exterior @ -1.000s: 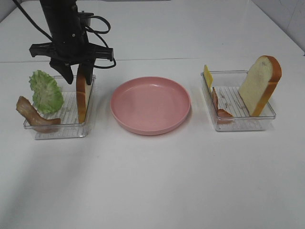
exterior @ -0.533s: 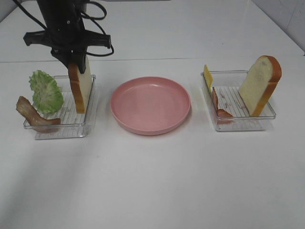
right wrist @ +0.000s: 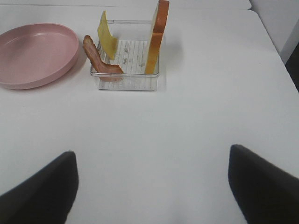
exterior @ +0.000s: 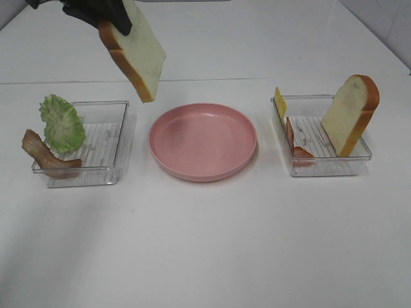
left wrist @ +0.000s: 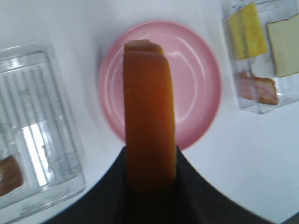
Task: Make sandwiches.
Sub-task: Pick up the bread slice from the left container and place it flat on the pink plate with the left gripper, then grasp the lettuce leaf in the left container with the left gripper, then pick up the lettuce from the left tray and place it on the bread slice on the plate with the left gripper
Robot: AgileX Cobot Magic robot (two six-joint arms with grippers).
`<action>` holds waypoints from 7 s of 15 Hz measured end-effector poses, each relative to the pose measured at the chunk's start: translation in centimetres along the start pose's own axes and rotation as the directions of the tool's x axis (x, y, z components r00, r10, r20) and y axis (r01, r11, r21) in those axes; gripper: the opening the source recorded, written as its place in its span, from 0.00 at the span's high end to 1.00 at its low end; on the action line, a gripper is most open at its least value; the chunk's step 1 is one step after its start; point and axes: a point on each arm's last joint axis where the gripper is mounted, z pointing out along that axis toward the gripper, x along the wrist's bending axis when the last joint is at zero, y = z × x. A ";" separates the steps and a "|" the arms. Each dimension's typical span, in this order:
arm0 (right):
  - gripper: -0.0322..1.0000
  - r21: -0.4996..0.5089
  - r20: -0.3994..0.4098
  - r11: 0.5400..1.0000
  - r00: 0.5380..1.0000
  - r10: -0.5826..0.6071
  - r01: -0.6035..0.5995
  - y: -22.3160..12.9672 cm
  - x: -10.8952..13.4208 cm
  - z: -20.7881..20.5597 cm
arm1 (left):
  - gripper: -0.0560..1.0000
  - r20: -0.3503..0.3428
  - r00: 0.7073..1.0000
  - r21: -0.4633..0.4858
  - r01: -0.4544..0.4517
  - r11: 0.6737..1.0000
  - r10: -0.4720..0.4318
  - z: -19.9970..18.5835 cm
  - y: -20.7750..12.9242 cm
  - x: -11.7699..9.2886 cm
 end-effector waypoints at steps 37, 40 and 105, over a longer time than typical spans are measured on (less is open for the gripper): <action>0.17 0.000 0.000 1.000 1.000 0.000 0.000 0.0 0.0 0.0 | 0.14 0.374 0.900 0.261 0.127 0.957 -0.222 21.1 -2.3 3.4; 0.17 0.000 0.000 1.000 1.000 0.000 0.000 0.0 0.0 0.0 | 0.14 0.313 0.940 0.254 0.054 0.966 -0.135 20.7 -2.4 3.8; 0.17 0.000 0.000 1.000 1.000 0.000 0.000 0.0 0.0 0.0 | 0.94 0.339 0.937 0.041 0.073 0.996 -0.083 10.5 1.0 0.6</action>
